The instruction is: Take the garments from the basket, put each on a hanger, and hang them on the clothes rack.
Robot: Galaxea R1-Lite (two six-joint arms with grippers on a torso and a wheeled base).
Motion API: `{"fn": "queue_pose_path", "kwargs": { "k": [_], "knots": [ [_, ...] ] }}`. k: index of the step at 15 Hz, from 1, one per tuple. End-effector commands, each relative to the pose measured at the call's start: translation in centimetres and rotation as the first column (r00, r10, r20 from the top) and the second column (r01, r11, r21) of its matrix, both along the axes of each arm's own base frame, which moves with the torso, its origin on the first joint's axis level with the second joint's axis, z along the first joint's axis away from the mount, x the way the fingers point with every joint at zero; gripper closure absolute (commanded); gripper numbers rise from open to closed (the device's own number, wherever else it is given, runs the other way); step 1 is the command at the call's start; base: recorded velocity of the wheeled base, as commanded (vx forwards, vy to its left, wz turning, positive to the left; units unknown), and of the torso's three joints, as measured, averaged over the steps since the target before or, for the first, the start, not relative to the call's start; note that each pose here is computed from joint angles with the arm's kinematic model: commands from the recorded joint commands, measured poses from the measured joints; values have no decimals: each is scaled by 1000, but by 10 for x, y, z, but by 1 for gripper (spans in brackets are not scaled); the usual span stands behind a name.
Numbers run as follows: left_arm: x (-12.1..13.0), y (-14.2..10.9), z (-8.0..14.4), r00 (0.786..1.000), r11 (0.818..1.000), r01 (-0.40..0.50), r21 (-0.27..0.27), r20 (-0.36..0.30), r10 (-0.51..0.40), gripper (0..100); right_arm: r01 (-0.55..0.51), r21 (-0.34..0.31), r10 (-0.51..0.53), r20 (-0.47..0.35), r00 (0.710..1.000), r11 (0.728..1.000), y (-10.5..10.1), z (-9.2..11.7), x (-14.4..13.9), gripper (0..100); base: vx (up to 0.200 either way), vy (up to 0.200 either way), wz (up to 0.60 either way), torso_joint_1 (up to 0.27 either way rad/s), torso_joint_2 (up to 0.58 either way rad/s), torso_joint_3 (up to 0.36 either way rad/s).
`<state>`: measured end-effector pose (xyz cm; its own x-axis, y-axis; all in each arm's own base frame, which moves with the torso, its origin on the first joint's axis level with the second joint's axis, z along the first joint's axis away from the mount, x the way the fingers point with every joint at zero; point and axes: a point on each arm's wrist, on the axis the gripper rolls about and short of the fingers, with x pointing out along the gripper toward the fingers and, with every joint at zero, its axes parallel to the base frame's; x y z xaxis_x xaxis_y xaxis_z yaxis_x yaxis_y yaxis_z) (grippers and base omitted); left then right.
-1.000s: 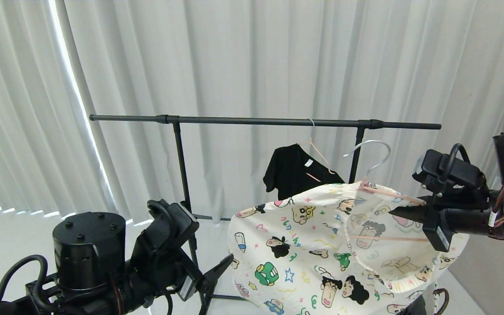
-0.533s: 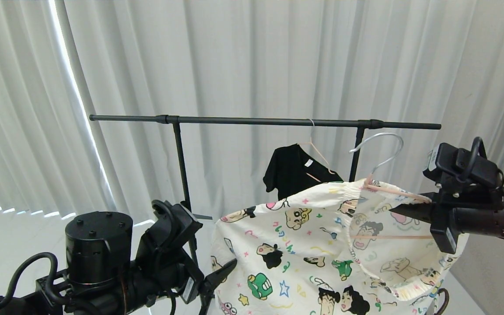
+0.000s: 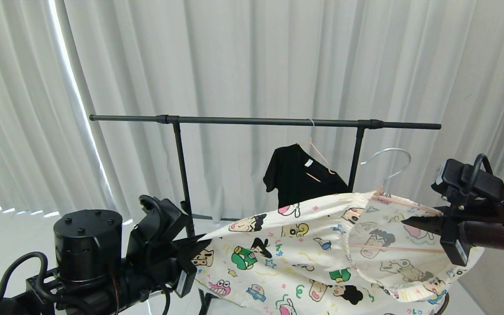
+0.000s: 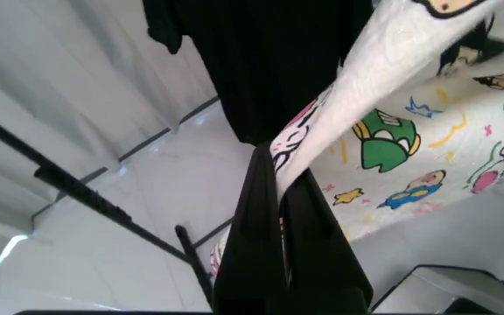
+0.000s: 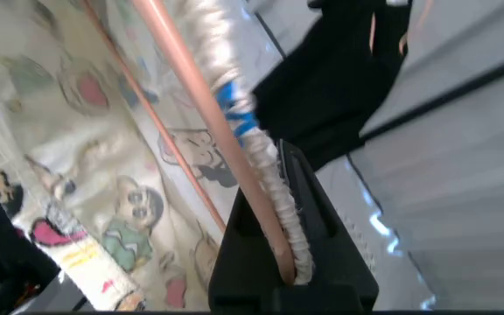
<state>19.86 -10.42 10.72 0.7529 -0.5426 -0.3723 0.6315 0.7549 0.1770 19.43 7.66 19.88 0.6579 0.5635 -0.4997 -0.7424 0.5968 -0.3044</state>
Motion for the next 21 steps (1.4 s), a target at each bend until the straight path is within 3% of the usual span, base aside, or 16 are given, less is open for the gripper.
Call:
{"fn": "queue_pose_path", "kwargs": {
  "k": [1, 4, 9, 10, 15, 18, 19, 21],
  "knots": [
    [2, 12, -1, 998, 998, -55, -3, -11, 55, 100, 20, 6, -20, 3, 1000, 1000, -5, 1, -1, 100, 0, 0, 0, 0, 0, 0],
    [9, 22, -11, 989, 990, -140, 32, -44, 141, 100, 29, 36, -29, 2, 1000, 999, -6, 5, -6, 100, 0, 0, 0, 0, 0, 0],
    [1, 6, -14, 993, 992, -107, 61, -37, 110, 100, 71, 97, -70, -15, 997, 993, -5, 13, -5, 100, 0, 0, 0, 0, 0, 0],
    [1, 5, -13, 993, 992, -113, 63, -33, 115, 0, 74, 102, -72, -16, 997, 992, -5, 13, -6, 100, 0, 0, 0, 0, 0, 0],
    [-7, 8, -11, 993, 992, -115, 56, -19, 116, 0, 110, 93, -109, -23, 994, 990, -7, 12, -5, 100, 0, 0, 0, 0, 0, 0],
    [-17, 13, -15, 994, 993, -113, 43, 10, 112, 0, 229, 74, -224, -69, 972, 971, -13, 7, -4, 100, 0, 0, 0, 0, 0, 0],
    [-21, 15, -17, 993, 992, -116, 42, 20, 115, 0, 281, 55, -275, -99, 956, 958, -17, 5, -4, 100, 0, 0, 0, 0, 0, 0],
    [-29, 21, -21, 991, 987, -135, 90, 30, 133, 0, 393, 8, -388, -140, 911, 920, -23, 0, -7, 100, 0, 0, 0, 0, 0, 0]
  ]
}}
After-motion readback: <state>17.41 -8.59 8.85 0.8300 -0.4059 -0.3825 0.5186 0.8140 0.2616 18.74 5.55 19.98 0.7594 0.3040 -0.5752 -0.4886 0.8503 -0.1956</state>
